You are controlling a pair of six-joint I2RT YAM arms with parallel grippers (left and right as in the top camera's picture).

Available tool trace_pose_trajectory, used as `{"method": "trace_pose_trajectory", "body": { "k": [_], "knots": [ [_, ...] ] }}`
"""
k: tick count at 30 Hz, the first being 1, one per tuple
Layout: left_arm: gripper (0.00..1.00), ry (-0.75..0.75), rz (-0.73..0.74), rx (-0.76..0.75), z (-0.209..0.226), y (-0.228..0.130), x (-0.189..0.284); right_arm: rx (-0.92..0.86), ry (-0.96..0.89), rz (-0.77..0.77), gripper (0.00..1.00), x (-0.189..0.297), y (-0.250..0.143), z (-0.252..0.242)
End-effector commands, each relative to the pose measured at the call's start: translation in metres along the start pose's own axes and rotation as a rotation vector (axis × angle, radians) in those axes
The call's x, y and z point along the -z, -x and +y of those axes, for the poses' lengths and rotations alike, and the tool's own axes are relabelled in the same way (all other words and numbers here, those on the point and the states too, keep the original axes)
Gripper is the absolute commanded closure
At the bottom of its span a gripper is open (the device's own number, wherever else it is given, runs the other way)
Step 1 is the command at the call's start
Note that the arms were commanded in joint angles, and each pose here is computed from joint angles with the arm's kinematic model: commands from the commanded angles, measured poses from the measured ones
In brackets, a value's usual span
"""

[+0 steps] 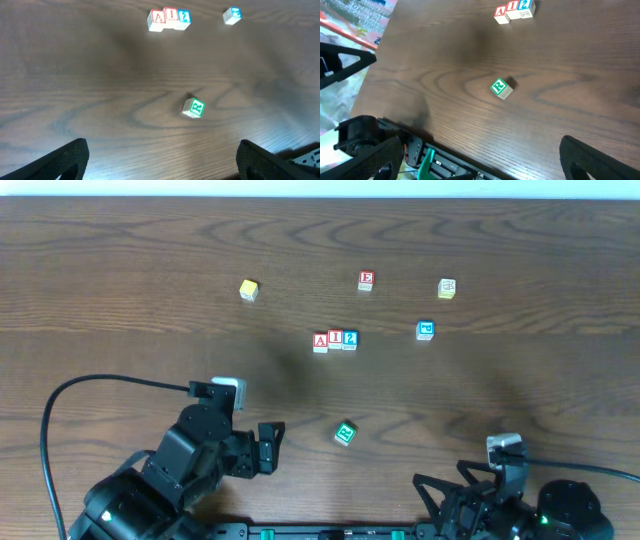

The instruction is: Spell out Ai2

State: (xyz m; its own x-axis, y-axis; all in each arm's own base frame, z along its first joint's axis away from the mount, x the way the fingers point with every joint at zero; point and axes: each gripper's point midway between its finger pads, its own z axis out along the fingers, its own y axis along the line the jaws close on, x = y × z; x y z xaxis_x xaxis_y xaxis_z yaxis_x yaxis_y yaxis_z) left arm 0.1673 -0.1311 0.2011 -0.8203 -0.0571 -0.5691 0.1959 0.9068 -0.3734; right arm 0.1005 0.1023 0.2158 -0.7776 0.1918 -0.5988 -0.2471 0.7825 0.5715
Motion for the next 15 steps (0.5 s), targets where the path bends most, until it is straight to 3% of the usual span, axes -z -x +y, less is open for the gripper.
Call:
{"method": "trace_pose_trajectory", "body": {
  "k": [1, 6, 11, 15],
  "knots": [
    [0.05, 0.018, 0.015, -0.003, 0.004, -0.004, 0.0, -0.004, 0.014, 0.01, 0.01, 0.0, -0.002, 0.002],
    [0.05, 0.125, -0.076, 0.066, 0.035, 0.013, 0.008, -0.004, 0.014, 0.01, 0.01, 0.0, -0.002, 0.002],
    [0.05, 0.209, -0.241, -0.132, 0.061, 0.037, 0.037, -0.004, 0.014, 0.01, 0.01, 0.0, -0.002, 0.002],
    [0.05, 0.289, -0.363, -0.203, 0.079, 0.049, 0.052, -0.004, 0.014, 0.01, 0.01, 0.0, -0.002, 0.002]
  ]
}}
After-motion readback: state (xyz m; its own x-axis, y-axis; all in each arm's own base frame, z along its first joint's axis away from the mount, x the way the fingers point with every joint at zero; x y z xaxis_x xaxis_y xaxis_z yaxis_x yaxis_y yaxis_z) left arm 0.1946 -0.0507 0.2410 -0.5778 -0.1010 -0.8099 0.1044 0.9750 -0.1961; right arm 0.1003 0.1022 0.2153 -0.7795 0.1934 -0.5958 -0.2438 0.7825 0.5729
